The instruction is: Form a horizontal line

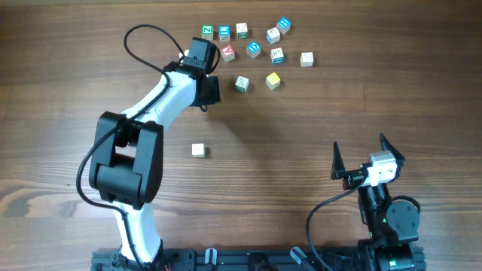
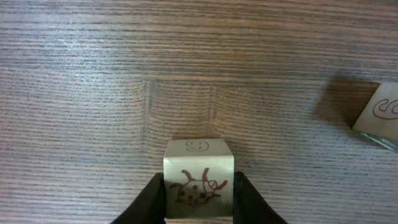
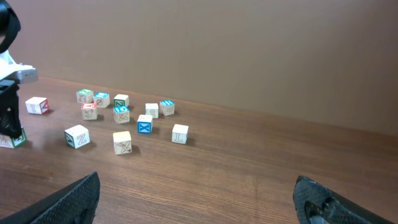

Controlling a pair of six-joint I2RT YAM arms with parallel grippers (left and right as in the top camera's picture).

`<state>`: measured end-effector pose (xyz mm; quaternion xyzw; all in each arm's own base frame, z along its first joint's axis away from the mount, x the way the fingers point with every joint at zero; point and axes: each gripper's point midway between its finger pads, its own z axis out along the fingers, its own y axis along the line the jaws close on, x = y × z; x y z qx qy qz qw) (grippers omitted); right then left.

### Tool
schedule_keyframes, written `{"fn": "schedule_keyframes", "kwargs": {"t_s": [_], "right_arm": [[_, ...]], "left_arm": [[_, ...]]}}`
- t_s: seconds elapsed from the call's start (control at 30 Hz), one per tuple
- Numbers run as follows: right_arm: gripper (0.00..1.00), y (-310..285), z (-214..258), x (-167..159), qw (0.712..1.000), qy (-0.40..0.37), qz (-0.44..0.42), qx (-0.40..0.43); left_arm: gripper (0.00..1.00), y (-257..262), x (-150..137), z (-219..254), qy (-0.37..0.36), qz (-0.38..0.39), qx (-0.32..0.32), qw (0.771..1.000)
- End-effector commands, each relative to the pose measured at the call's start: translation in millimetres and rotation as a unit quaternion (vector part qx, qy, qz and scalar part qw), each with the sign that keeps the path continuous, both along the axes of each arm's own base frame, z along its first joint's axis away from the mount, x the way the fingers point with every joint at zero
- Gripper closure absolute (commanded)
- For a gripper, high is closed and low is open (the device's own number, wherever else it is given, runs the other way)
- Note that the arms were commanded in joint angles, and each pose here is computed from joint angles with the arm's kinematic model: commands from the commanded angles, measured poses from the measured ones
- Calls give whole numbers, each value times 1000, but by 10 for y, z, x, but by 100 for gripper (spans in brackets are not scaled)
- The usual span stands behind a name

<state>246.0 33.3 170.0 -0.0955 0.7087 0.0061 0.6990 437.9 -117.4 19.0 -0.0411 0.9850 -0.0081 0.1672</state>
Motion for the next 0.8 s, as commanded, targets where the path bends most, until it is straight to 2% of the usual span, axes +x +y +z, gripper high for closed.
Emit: {"fn": "schedule_keyframes", "kwargs": {"t_s": [0.0, 0.17, 0.27, 0.33, 0.53, 0.67, 0.77], "right_arm": [[0, 12, 1, -1, 1000, -1, 4, -2], [0, 12, 1, -1, 1000, -1, 4, -2], [0, 12, 1, -1, 1000, -1, 4, -2], [0, 12, 1, -1, 1000, -1, 4, -2], [0, 12, 1, -1, 1000, -1, 4, -2], [1, 12, 1, -1, 1000, -1, 4, -2], [0, 12, 1, -1, 1000, -1, 4, -3]], "left_arm": [[81, 30, -36, 120, -4, 3, -5, 1000], [81, 47, -157, 793, -44, 1, -23, 999], [81, -111, -398, 1264, -54, -24, -88, 994], [81, -171, -645, 1390, -30, -38, -110, 993], [79, -406, -1201, 995, 62, -60, -92, 992], [78, -544, -1416, 642, 80, -72, -87, 990], [79, -551, -1543, 399, 82, -36, -66, 994]]}}
